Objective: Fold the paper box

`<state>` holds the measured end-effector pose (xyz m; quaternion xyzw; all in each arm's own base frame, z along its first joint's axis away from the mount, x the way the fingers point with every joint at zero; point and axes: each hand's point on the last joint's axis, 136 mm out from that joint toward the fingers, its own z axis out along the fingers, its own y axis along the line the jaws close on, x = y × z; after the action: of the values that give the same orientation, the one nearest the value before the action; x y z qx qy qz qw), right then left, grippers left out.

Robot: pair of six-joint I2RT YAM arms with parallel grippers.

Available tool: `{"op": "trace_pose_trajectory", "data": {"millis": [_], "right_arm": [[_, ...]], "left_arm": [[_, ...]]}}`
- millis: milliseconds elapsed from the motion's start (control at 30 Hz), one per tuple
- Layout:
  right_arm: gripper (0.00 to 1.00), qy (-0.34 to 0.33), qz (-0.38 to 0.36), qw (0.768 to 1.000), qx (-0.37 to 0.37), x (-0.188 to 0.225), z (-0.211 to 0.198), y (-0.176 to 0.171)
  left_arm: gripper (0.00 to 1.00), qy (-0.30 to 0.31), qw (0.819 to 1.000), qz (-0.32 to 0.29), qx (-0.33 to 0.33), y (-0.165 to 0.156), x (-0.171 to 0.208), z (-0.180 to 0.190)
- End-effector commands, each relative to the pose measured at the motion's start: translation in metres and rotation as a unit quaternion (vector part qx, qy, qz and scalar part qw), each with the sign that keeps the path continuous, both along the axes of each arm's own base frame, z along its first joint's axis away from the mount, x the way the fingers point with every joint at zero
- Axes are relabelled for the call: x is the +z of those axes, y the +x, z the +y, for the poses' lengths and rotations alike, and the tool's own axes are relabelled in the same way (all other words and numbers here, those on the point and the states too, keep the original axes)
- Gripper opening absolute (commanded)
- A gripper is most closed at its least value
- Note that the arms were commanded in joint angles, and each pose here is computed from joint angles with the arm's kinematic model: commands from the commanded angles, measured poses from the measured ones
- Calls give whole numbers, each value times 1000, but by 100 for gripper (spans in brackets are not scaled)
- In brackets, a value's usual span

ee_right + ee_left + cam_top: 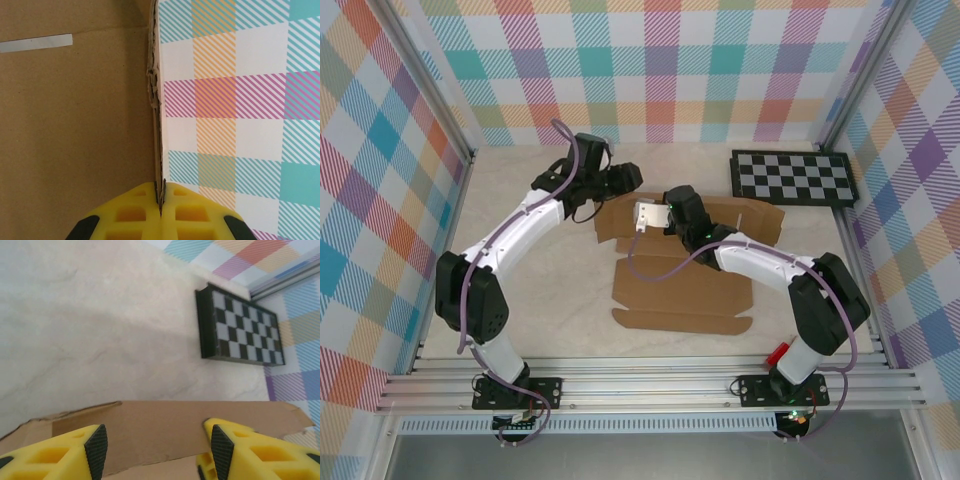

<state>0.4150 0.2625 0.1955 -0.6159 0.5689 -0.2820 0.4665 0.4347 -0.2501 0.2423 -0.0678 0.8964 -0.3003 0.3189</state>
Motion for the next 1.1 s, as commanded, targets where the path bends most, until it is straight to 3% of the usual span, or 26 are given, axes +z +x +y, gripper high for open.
{"op": "trace_pose_trajectory", "data": {"millis": [0,133,267,533,667,900,1067], "right_arm": [[0,35,-30,999,-8,22,1,0],[0,35,-22,999,-10,14,0,-1],[0,47,-15,999,-16,13,0,-2],[0,60,-1,998,-19,8,-5,-10],[0,71,6,997,-22,9,-7,-13],[0,77,17,996,-28,4,-8,-14],[0,84,21,996,-31,4,-8,-15]], "left_arm": [[63,19,998,45,41,-15,-19,17],[68,-9,993,89,76,-24,-31,22],[62,-58,989,115,74,-19,-40,5],[53,-50,990,105,78,-8,-26,4],[47,-17,990,92,108,-16,-28,28],[44,-71,989,42,123,-10,15,41],[43,-103,987,51,116,-2,8,21]]}}
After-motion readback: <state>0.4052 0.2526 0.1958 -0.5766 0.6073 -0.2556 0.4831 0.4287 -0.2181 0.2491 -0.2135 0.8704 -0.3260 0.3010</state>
